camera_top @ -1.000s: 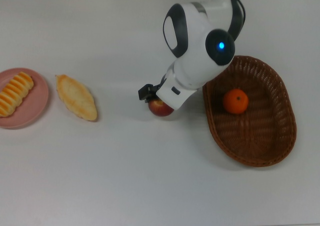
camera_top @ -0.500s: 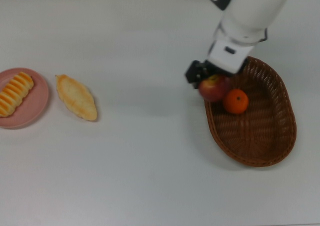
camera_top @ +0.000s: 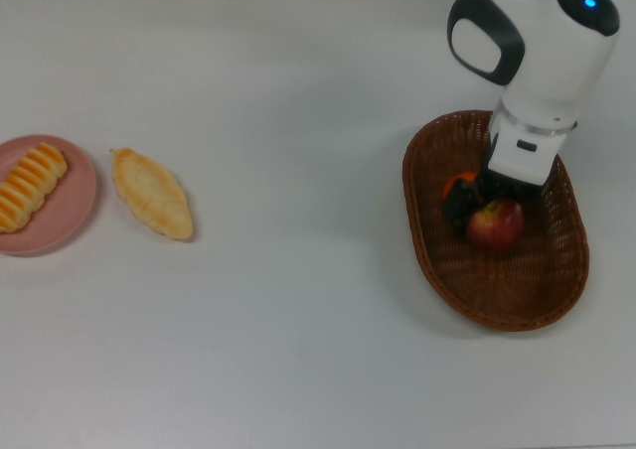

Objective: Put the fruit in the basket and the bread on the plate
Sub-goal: 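Carry the apple into the basket beside the orange and release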

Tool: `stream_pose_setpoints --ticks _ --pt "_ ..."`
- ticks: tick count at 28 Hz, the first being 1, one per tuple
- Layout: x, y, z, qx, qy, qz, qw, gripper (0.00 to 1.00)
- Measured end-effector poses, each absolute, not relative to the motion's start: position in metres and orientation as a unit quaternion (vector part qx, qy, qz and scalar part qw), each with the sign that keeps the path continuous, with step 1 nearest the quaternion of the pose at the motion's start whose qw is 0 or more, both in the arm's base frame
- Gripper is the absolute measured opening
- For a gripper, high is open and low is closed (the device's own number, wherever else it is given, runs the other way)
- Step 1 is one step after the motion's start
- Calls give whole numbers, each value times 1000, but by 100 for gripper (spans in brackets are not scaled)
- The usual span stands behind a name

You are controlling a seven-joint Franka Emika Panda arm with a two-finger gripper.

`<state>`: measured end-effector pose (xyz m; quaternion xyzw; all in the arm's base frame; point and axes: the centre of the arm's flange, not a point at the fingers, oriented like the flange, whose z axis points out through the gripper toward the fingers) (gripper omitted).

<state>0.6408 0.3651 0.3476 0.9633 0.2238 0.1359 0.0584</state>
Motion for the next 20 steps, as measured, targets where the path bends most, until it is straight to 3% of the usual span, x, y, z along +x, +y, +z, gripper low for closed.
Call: stream_pose_setpoints --ticks 10,14,20 --pt "648 361 333 959 229 158 53 88" --pt "651 354 333 960 224 157 58 99" --pt "659 337 359 969 186 156 38 100"
